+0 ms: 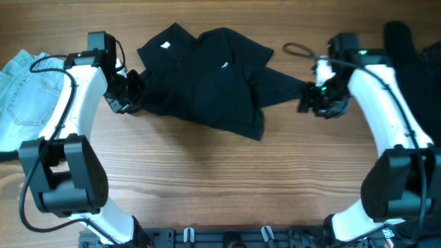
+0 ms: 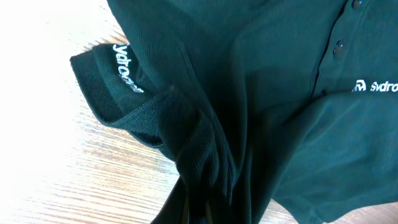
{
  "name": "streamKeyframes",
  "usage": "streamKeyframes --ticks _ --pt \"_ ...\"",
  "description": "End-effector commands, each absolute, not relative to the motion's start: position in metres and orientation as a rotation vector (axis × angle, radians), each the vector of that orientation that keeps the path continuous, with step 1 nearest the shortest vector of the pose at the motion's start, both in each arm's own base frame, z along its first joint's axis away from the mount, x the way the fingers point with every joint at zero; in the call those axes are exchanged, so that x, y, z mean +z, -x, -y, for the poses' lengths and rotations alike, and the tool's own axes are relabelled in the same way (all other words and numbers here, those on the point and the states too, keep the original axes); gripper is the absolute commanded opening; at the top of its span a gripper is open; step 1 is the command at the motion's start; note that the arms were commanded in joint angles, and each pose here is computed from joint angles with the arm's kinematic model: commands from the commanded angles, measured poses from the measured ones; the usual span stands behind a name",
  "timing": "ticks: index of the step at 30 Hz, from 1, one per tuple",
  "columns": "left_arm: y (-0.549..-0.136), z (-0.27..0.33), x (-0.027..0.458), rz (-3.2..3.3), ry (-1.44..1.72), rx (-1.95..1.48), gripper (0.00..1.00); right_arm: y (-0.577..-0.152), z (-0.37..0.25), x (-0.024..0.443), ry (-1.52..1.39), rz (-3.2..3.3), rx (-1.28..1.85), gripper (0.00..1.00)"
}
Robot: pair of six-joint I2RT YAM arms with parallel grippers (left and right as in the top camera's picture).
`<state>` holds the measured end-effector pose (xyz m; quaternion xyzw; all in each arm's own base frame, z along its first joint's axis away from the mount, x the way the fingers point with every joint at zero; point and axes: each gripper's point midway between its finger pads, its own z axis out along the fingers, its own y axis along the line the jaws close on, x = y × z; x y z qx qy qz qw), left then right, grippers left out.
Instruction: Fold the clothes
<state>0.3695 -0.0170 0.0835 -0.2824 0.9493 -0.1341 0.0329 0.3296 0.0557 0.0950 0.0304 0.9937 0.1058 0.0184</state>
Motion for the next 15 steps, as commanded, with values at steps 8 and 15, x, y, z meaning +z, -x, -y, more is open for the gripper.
streamKeyframes --ticks 8,15 --pt "-0.37 0.014 0.09 -2.905 0.851 -0.396 0.04 -0.347 -0.136 0.018 -0.035 -2.94 0.432 0.57" --pt "-0.37 0.014 0.09 -2.905 0.851 -0.396 0.04 -0.335 -0.158 -0.012 0.033 -3.014 0.492 0.41"
